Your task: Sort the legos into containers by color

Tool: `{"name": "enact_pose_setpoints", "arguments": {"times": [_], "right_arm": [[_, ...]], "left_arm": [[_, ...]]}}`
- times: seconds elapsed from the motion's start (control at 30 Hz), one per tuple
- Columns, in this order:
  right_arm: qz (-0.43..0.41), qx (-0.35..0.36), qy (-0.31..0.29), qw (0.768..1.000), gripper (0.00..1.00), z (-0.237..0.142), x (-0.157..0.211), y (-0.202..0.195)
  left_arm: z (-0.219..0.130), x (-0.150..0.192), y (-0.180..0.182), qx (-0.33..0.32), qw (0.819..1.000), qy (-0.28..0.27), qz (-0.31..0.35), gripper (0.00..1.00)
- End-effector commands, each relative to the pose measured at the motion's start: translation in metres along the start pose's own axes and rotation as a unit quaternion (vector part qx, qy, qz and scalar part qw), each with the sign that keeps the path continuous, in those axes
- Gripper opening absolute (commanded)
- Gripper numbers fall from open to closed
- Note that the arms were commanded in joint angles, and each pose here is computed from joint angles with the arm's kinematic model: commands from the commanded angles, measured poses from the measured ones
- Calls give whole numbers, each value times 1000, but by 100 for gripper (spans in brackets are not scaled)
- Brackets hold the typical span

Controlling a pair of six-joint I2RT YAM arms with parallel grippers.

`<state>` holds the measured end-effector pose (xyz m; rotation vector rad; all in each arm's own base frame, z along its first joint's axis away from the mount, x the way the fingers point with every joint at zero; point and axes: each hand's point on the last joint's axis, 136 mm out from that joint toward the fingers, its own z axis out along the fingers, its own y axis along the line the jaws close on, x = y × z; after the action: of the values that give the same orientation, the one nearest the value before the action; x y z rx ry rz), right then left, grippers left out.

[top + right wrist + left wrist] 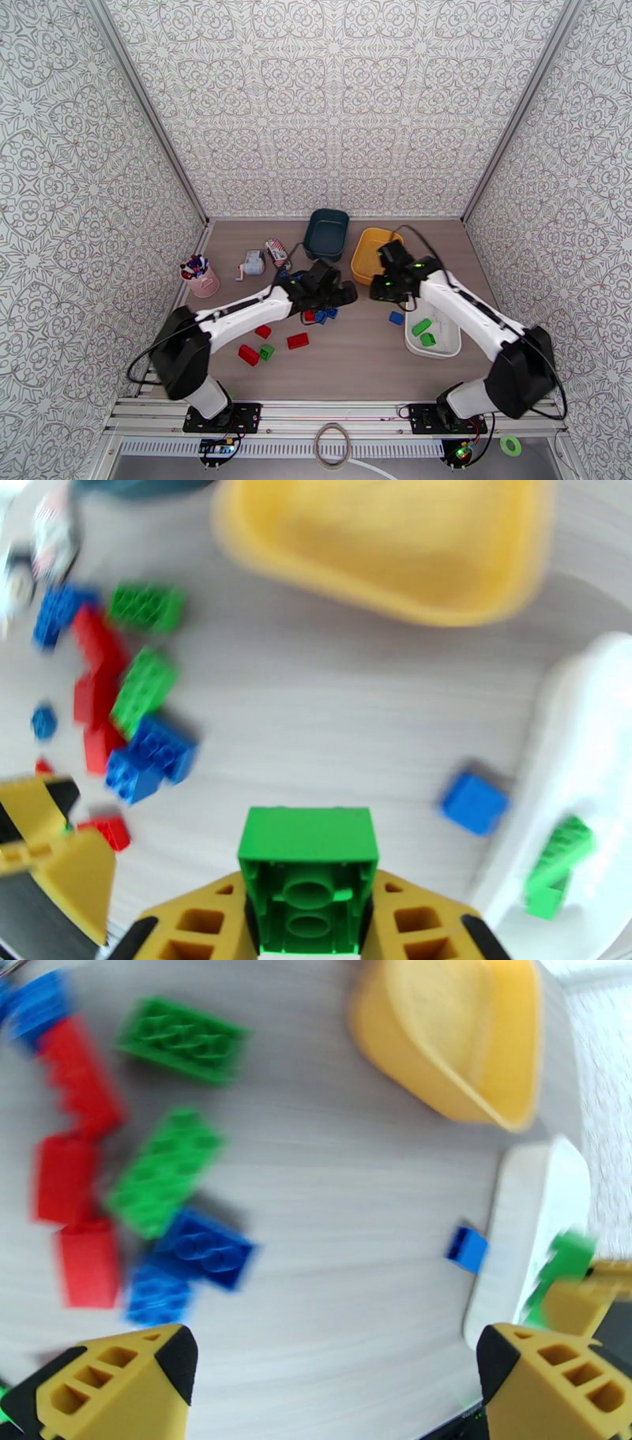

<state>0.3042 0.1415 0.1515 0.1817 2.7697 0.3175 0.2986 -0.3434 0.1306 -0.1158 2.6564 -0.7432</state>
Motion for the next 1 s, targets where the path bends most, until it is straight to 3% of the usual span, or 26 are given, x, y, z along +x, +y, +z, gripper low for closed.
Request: {"name": "enact_pose_setpoints", "arguments": {"times": [0.0,0.27,0.47,0.57,0.83,0.97], "right_arm": [[64,44,7,997,24,-10,9,-50],[203,92,36,974,23,-4,47,-142],[250,92,56,962,24,9,66,-162],[264,95,58,958,29,12,67,-166],[270,83,46,958,56,11,61,-163],[261,60,31,963,59,3,51,-154]], "left_arm": [[10,12,-35,23,996,39,77,99],[28,27,-72,3,982,58,177,99],[28,30,-64,-28,982,59,180,99],[20,25,-55,-37,984,48,167,99],[-11,9,-15,-74,990,6,116,99],[-28,5,9,-96,991,-11,88,98]]}}
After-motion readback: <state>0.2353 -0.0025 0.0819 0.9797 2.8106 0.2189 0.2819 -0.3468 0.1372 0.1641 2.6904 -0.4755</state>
